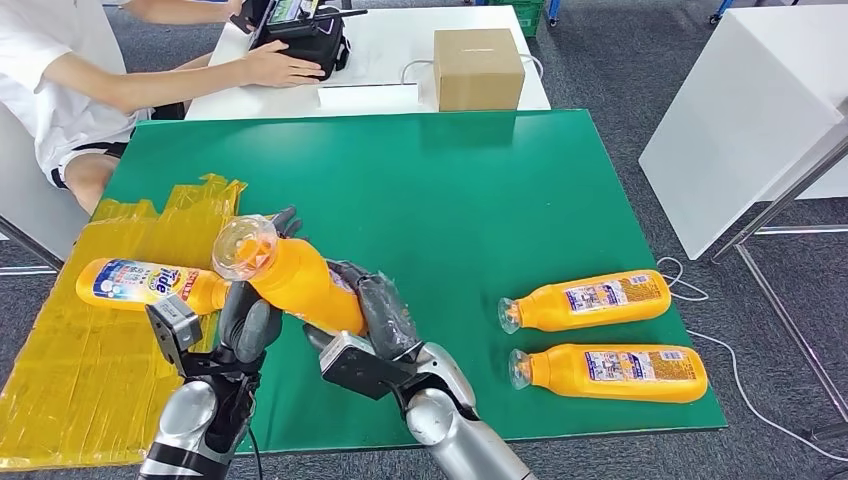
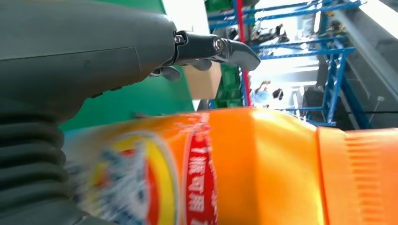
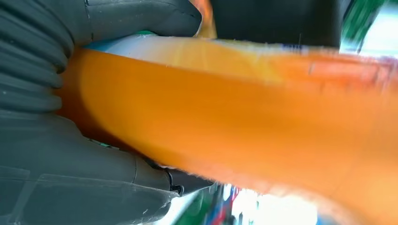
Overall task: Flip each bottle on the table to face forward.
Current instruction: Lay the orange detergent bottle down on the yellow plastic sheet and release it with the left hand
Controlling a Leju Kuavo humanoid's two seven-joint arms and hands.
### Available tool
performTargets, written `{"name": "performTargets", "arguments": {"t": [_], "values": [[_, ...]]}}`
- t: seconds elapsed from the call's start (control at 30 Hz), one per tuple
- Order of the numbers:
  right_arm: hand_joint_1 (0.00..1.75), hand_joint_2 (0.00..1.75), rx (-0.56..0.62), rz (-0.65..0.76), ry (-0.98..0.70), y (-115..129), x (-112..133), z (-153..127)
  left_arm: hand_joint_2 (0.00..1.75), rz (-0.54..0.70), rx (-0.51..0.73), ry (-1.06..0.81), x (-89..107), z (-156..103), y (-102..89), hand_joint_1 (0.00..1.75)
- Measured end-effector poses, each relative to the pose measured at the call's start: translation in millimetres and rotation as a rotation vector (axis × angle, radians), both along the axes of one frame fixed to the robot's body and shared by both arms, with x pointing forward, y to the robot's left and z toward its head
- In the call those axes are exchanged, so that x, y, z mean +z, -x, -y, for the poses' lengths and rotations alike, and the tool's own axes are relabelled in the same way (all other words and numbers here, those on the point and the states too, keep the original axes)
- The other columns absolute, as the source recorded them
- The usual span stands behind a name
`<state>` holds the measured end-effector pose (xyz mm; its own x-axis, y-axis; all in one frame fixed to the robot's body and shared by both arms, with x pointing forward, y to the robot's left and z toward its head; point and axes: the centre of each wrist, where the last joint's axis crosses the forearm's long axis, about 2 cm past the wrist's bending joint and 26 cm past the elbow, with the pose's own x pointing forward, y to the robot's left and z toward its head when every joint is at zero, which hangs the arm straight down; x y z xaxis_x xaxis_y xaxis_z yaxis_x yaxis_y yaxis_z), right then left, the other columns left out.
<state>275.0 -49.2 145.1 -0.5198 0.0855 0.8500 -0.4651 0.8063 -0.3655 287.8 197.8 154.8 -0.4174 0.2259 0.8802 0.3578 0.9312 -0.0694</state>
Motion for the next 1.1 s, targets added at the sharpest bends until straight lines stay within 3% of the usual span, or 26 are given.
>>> {"name": "performTargets", "arguments": {"t": [0.1, 0.47, 0.5, 0.6, 0.63, 0.77, 1.1], "values": [[1.75, 1.75, 0.062, -0.036, 0.0, 0.4, -0.4, -1.5, 1.75, 0.019, 0.044, -0.03, 0.3, -0.9, -1.8, 0.0], [1.75, 1.75, 0.091, -0.051, 0.049, -7.2, -0.2, -1.7, 1.75, 0.059, 0.139, -0.09, 1.4, -2.7, -3.0, 0.02], [1.75, 1.75, 0.092, -0.051, 0.052, -7.9, 0.0, -1.9, 1.75, 0.059, 0.141, -0.091, 1.5, -2.7, -3.0, 0.23], [1.75, 1.75, 0.095, -0.051, 0.061, -9.6, 0.2, -2.2, 1.75, 0.06, 0.145, -0.092, 1.6, -2.7, -2.9, 1.47], [1.75, 1.75, 0.095, -0.051, 0.063, -10.1, 0.2, -2.3, 1.75, 0.06, 0.145, -0.093, 1.5, -2.8, -2.9, 1.63], [1.75, 1.75, 0.096, -0.054, 0.069, -11.3, -0.5, -2.3, 1.75, 0.062, 0.128, -0.094, 1.4, -2.4, -2.7, 0.12], [1.75, 1.75, 0.104, -0.062, 0.083, -10.2, -3.8, -3.3, 1.75, 0.046, 0.052, -0.081, -1.4, -1.3, -2.4, 0.0]]}}
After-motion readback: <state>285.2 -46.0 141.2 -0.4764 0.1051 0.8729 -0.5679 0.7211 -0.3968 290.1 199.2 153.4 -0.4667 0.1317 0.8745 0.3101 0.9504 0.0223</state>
